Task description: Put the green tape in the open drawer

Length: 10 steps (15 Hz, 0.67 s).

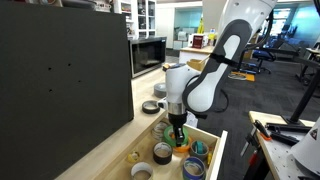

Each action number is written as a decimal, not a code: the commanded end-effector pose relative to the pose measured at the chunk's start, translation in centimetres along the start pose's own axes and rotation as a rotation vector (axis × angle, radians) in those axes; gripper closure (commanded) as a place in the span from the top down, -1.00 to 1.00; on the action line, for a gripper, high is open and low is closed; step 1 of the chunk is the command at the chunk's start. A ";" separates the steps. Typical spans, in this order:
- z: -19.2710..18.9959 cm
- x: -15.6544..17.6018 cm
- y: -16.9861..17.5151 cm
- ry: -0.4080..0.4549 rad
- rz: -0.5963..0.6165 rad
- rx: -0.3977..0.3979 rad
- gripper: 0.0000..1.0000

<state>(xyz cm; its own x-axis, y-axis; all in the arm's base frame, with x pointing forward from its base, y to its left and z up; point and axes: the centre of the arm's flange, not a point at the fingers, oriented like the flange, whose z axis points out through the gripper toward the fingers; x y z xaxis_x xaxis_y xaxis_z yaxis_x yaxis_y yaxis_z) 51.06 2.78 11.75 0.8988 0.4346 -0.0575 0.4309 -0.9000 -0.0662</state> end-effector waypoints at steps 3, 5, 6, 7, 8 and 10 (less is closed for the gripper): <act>0.3 1.7 2.2 0.038 0.022 0.007 0.11; -1.6 2.0 2.5 0.058 0.026 0.013 0.36; -2.7 2.1 2.7 0.067 0.033 0.018 0.48; -3.8 2.2 2.7 0.079 0.037 0.017 0.63; -5.0 2.3 2.7 0.079 0.041 0.026 0.73; -7.6 2.5 2.4 0.065 0.050 0.016 0.96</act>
<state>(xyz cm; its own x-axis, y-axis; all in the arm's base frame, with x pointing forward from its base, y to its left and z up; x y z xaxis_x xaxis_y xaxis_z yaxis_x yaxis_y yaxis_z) 55.04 1.40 14.25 0.9171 0.3980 0.0219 0.3985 -0.9143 -0.0721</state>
